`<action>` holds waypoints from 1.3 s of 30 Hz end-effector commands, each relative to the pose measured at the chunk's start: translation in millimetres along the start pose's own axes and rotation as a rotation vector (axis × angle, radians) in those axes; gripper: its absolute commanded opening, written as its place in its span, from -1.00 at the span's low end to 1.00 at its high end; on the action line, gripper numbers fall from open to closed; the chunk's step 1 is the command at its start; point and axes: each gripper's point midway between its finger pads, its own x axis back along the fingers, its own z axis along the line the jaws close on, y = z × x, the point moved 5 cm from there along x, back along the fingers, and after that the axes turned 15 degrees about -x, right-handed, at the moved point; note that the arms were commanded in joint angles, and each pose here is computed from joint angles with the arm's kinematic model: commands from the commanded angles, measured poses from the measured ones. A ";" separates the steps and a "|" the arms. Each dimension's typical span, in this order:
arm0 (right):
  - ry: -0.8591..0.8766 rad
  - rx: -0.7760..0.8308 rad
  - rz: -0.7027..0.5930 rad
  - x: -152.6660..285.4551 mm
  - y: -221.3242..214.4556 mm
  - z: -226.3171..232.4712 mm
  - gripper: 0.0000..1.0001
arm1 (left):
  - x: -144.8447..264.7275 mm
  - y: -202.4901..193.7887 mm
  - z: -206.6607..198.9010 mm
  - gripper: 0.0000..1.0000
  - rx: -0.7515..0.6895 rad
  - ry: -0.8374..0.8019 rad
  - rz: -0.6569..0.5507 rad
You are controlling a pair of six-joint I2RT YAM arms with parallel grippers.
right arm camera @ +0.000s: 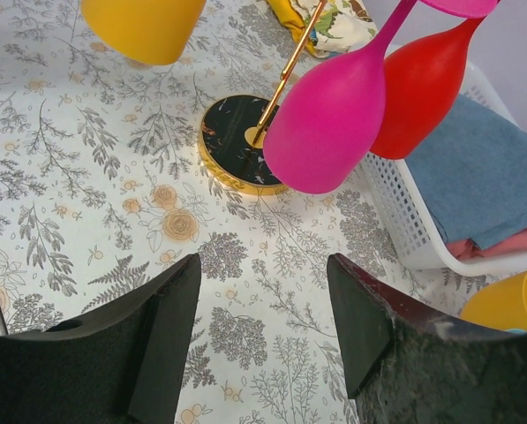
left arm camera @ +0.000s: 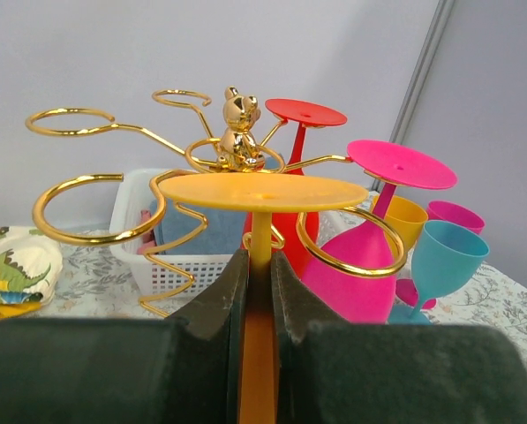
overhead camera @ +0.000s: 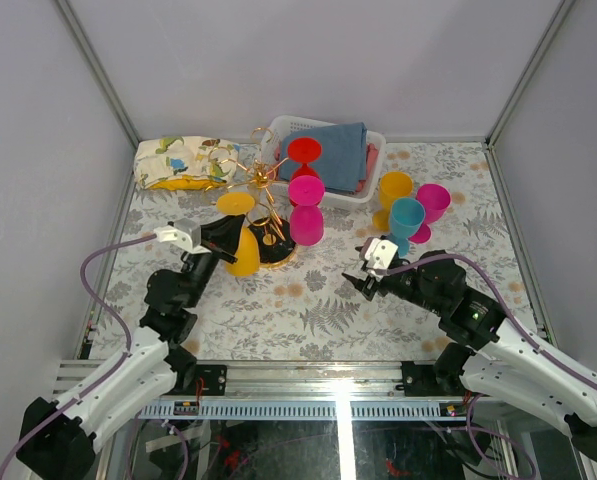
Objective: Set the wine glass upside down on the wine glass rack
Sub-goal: Turn the wine glass upside down at the wine rack.
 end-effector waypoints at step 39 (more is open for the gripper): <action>0.036 -0.130 -0.102 15.8 24.8 9.8 0.61 | -26.9 3.0 -7.8 -1.00 0.066 -0.258 -0.167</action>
